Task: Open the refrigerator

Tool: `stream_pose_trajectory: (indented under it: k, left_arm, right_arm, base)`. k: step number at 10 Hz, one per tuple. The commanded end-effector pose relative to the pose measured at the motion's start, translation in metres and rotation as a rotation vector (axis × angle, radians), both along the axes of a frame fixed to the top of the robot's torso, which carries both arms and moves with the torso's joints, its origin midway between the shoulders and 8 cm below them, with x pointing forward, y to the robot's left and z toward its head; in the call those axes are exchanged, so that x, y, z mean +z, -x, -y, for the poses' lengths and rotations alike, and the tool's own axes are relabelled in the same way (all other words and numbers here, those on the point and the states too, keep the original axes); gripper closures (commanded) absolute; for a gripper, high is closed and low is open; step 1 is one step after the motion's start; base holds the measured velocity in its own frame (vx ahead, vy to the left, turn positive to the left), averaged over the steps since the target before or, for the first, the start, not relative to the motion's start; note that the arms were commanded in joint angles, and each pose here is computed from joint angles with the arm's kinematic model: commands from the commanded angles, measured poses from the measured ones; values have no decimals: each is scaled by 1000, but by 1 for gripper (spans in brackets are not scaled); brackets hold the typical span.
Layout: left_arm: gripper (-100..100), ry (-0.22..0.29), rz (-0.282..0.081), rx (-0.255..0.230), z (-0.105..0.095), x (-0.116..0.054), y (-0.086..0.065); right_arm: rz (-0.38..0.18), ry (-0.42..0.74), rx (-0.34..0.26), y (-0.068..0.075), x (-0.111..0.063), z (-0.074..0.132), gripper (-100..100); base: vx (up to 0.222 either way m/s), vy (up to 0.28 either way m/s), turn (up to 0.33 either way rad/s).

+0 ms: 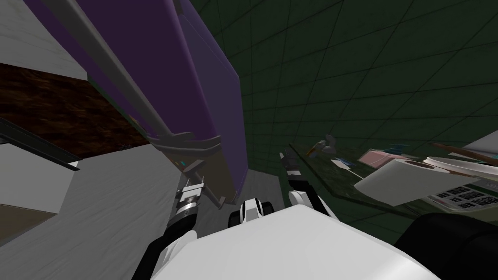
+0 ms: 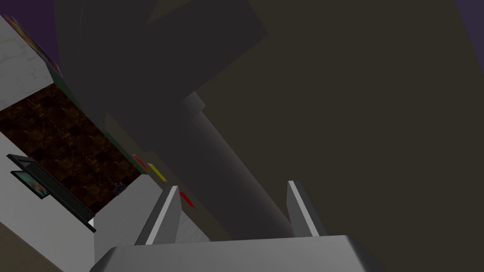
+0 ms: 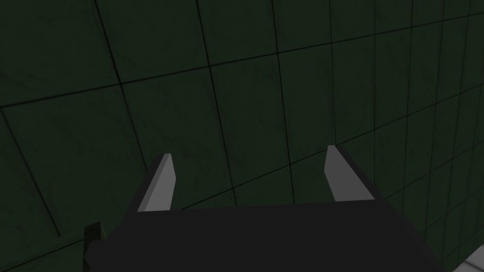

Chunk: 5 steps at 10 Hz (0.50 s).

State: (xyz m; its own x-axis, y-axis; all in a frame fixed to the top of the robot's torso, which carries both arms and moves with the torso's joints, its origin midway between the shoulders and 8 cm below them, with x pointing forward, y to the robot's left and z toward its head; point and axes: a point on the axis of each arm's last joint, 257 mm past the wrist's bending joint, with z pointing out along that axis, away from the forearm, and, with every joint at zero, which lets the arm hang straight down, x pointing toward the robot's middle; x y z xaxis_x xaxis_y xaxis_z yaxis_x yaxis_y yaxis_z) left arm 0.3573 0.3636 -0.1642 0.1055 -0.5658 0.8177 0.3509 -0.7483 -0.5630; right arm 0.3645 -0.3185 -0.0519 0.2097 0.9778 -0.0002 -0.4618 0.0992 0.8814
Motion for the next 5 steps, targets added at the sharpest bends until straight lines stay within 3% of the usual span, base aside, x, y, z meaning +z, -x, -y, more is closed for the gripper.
stream_pose_trajectory:
  k: [1,5]
  left_arm:
    - [100,1,-1,-19,1,0,-3]
    - [100,2,-3,-57,2,1,-10]
  right_arm:
    - [0,0,0,0,0,0,0]
    - [0,0,0,0,0,0,0]
  base:
    - [-184,187,-118]
    - [-214,195,-115]
